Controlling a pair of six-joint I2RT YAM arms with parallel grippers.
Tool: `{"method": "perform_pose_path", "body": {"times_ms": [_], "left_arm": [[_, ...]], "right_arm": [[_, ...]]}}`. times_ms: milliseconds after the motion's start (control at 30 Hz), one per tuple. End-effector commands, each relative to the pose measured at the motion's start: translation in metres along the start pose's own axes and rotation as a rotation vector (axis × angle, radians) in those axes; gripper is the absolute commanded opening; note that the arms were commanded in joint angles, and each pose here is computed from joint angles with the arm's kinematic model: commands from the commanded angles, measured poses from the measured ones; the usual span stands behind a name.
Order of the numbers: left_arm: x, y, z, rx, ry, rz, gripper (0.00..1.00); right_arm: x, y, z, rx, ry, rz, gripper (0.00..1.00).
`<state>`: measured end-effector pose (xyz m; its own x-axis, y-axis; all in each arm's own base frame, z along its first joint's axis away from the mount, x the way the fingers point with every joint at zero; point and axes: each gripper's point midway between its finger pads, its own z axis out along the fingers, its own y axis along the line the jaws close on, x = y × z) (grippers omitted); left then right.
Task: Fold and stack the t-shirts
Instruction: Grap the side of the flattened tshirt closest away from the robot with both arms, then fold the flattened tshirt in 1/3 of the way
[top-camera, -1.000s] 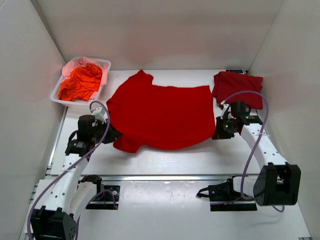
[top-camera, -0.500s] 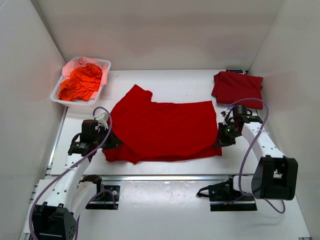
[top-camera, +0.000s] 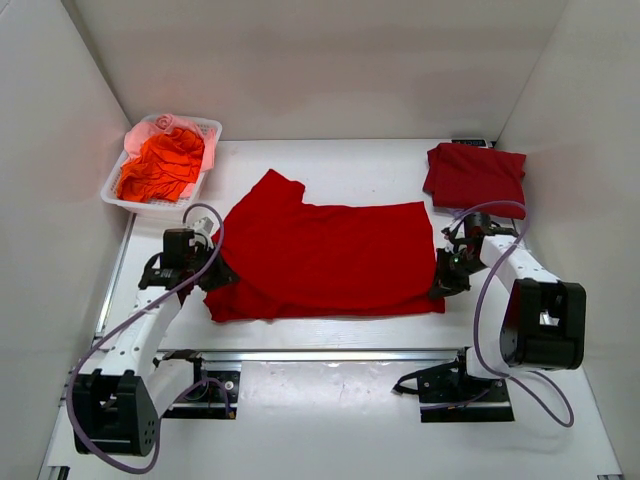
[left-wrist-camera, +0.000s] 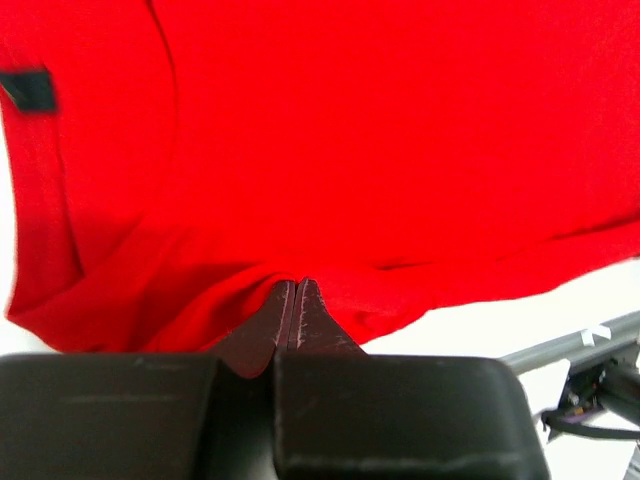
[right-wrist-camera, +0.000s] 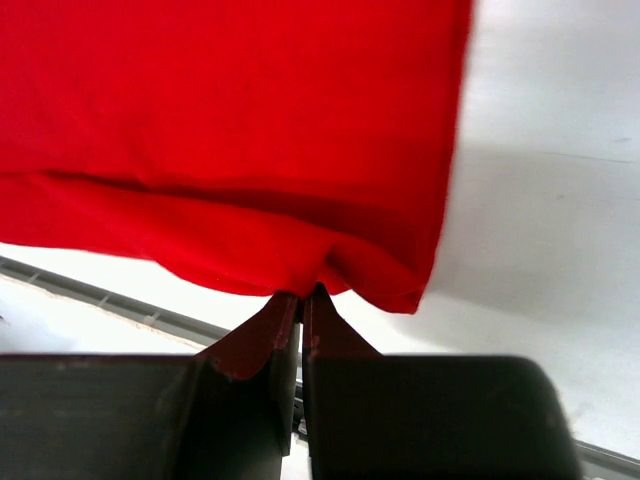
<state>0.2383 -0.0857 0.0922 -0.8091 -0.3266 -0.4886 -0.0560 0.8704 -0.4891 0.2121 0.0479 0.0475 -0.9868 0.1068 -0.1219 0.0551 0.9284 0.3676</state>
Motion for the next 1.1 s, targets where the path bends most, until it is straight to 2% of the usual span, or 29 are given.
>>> {"method": "perform_pose_path", "body": {"times_ms": [0, 567, 900, 933, 967, 1000, 1033, 1067], "left_arm": [[-0.037, -0.005, -0.006, -0.001, -0.101, 0.046, 0.0], [-0.049, 0.01, 0.014, -0.044, -0.085, 0.038, 0.0], [-0.073, 0.004, 0.021, -0.031, -0.142, 0.045, 0.0], [-0.074, 0.005, 0.021, -0.038, -0.139, 0.039, 0.0], [-0.075, 0.006, 0.022, -0.044, -0.139, 0.039, 0.0], [-0.072, 0.008, 0.023, -0.051, -0.122, 0.038, 0.01], [-0.071, 0.008, 0.024, -0.045, -0.112, 0.042, 0.15], [-0.071, 0.007, 0.025, -0.041, -0.112, 0.056, 0.25]], "right_arm": [[-0.013, -0.005, -0.003, -0.004, -0.044, 0.002, 0.0], [-0.036, -0.012, -0.003, -0.008, -0.066, 0.037, 0.0], [-0.038, -0.014, 0.006, -0.013, -0.073, 0.055, 0.04], [-0.04, -0.014, 0.007, -0.009, -0.075, 0.053, 0.08], [-0.042, -0.015, 0.004, -0.003, -0.085, 0.058, 0.2], [-0.043, -0.018, 0.004, 0.021, -0.085, 0.052, 0.36], [-0.043, -0.023, 0.004, 0.047, -0.087, 0.057, 0.44], [-0.046, -0.023, 0.0, 0.056, -0.106, 0.063, 0.55]]}}
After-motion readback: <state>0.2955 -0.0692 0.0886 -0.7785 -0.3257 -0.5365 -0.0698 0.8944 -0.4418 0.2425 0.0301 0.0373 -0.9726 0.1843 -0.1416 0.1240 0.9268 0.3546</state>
